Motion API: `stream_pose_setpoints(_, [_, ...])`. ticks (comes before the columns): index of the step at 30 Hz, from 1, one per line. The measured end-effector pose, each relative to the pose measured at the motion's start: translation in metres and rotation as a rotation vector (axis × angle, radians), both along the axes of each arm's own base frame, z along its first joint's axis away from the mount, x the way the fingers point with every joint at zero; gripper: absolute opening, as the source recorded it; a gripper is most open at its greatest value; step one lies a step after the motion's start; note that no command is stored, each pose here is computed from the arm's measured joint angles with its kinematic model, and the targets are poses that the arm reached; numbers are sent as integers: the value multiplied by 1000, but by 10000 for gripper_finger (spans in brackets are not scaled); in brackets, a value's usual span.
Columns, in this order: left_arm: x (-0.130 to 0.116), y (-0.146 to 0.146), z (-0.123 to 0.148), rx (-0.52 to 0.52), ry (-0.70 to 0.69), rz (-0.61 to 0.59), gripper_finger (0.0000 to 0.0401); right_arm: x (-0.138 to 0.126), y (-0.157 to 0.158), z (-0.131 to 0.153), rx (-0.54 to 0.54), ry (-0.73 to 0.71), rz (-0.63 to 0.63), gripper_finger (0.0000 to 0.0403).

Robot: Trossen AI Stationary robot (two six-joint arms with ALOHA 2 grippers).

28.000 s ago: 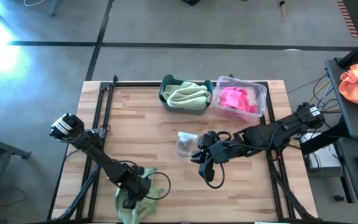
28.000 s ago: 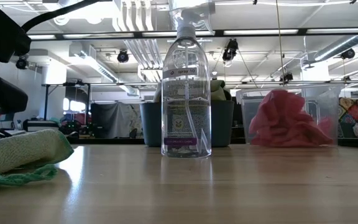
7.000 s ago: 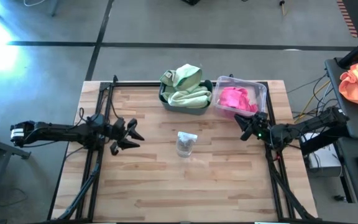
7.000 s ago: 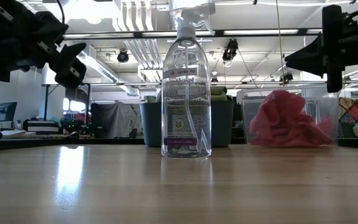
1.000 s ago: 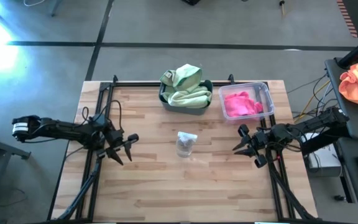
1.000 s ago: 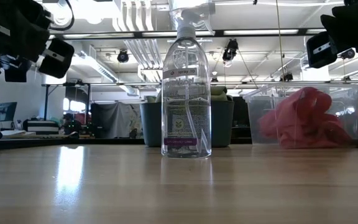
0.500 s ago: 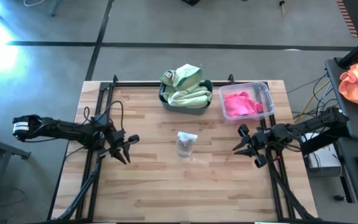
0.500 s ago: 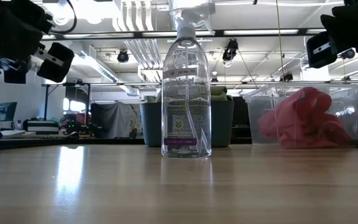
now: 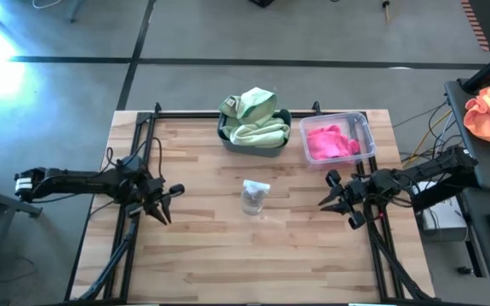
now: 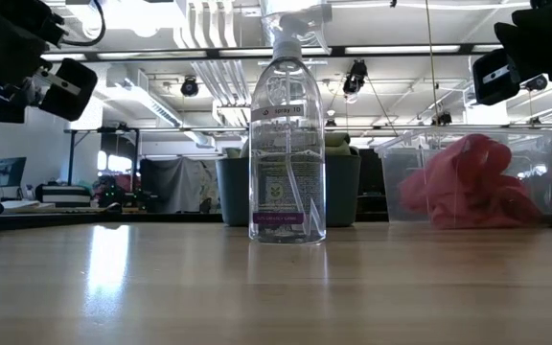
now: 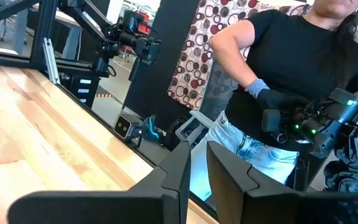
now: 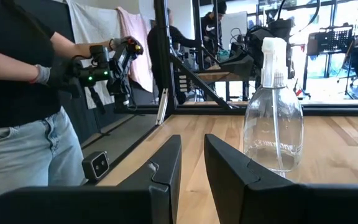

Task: Sort microfiber towel by color & place in baskets
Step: Return to Home Position

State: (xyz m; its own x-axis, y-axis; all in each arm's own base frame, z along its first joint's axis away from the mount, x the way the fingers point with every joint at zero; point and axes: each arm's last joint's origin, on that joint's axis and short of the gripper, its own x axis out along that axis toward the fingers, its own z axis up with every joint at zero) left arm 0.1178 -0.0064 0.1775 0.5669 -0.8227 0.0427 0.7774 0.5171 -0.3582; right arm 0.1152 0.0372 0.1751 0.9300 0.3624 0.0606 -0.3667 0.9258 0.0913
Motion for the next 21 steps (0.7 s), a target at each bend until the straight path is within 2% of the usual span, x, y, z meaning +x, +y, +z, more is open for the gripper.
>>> stream_pose_setpoints(21, [-22, -4, -2, -7, 37, 5, 38, 0, 0, 0, 0, 0, 0, 63])
